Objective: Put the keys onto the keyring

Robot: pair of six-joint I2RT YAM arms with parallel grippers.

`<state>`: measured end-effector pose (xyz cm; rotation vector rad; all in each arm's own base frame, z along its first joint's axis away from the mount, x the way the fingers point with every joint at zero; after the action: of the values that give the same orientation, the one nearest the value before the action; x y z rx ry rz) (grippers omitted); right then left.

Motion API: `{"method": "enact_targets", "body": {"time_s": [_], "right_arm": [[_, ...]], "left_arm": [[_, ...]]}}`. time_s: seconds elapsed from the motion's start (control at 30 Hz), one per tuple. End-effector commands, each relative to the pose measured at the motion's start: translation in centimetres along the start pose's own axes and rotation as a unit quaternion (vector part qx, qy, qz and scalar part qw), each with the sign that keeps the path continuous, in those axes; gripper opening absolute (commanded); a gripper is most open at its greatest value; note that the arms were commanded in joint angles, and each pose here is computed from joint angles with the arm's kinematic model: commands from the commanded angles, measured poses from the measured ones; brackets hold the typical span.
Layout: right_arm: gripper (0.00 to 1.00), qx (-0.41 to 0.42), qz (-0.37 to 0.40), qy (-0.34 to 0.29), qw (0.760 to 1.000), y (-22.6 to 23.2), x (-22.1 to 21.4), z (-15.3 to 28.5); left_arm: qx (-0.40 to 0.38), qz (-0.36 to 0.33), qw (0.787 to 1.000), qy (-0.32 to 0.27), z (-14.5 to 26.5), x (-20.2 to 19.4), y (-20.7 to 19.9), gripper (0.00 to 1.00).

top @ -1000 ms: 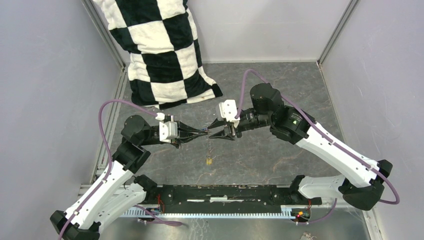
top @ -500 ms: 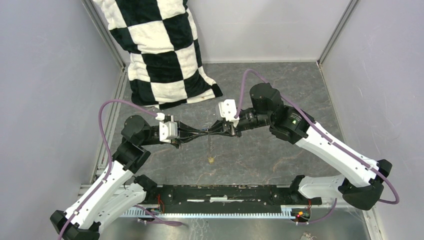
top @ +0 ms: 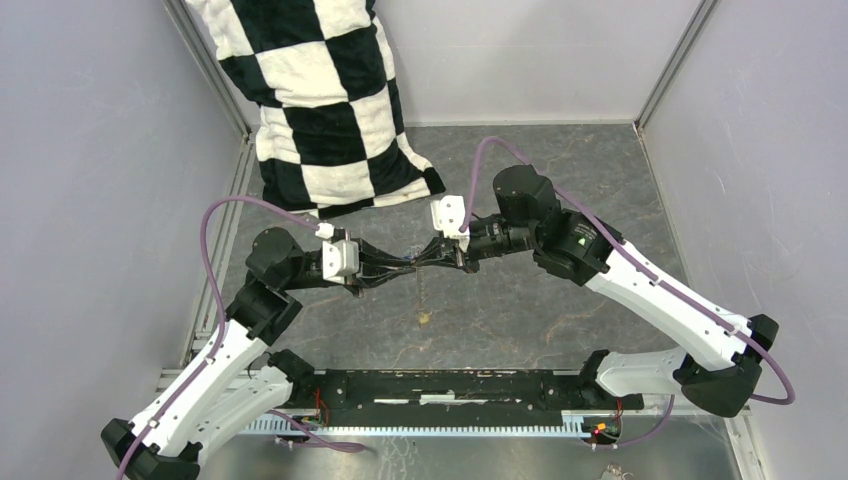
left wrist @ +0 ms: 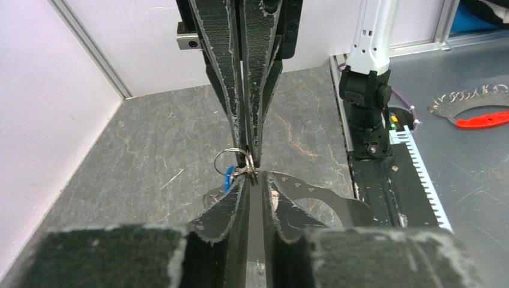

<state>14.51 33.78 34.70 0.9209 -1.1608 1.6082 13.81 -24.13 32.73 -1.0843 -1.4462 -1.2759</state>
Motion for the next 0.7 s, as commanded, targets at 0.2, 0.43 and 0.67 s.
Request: {"method": "enact_targets", "body": {"time_s": [0.2,0.43,0.67], "right_arm": [[0.00,0.025,-0.017,0.008,1.000,0.7,0.9,0.4],[0.00,0.062,-0.044,0.025,0.997,2.1,-0.2,0.2],[0.01,0.097,-0.053,0.022,0.994,3.4,-0.1,-0.7]], "left_arm": [[-0.024,-0.065,0.997,0.045,1.8,0.5,-1.7,0.69],[-0.037,-0.127,0.988,0.079,3.0,0.3,-2.4,0.70],[-0.074,-0.168,0.981,0.065,1.8,0.2,-1.9,0.66]]}}
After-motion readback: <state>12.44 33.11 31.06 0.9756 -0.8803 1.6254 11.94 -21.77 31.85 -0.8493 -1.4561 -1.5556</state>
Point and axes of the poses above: each gripper's point midway between its finger pads, its own z axis back along the fingers, its own y axis along the line the jaws close on, x = y × z, the point moved 1 cm from there along z, back along the fingers, and after that the axes turned 3 degrees about z, right-handed, at the moved point
